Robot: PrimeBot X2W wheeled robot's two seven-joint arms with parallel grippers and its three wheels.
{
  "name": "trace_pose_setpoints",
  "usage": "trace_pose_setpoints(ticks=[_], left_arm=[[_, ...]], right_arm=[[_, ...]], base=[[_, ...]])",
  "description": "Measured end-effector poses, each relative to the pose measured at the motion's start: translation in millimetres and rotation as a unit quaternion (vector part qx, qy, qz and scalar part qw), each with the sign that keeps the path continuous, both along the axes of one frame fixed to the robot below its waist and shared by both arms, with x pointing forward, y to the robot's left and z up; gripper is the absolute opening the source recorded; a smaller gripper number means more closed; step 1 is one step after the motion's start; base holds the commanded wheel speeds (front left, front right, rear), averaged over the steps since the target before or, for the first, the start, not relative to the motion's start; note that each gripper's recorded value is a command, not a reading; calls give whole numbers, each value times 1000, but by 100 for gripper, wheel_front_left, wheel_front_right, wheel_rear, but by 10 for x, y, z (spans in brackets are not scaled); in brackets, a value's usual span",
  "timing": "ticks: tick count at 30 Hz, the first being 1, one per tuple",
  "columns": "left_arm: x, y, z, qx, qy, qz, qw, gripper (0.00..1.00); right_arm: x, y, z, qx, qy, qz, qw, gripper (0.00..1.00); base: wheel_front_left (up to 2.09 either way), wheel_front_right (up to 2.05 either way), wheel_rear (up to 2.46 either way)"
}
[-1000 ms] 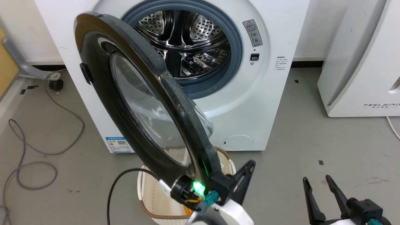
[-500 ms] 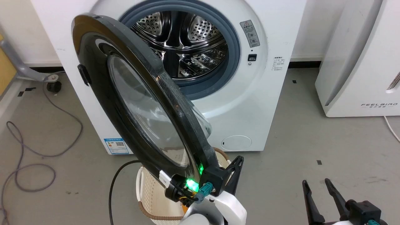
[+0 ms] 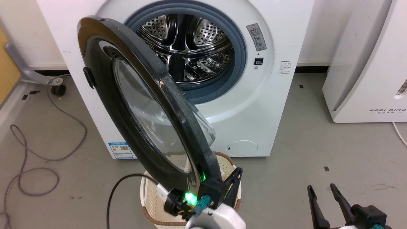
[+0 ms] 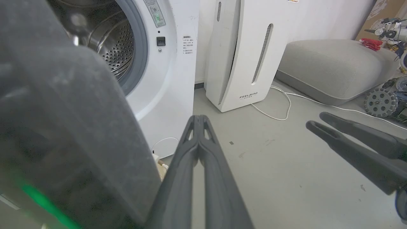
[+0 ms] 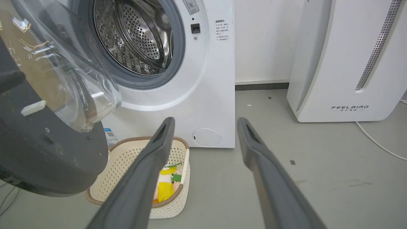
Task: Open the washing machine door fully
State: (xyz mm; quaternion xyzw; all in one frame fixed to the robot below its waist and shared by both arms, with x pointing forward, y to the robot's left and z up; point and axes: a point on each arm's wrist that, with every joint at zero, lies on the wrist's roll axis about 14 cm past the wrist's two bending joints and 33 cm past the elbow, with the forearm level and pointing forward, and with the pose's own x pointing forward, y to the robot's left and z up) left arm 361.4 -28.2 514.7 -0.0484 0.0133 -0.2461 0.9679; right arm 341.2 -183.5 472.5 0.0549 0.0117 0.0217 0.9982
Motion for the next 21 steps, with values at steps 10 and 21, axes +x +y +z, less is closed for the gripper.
trace_pose_setpoints(ticks=[10,21], left_arm=[[-180,271,-126,-2,12,33,999,0],[-408,733,-66,-2,1,106,994,0]], right_arm=[[-4,11,-3,0,0,2,1000,100],[37,120,-32,0,6,19,1000,100]], base=[[0,0,0],[0,0,0]])
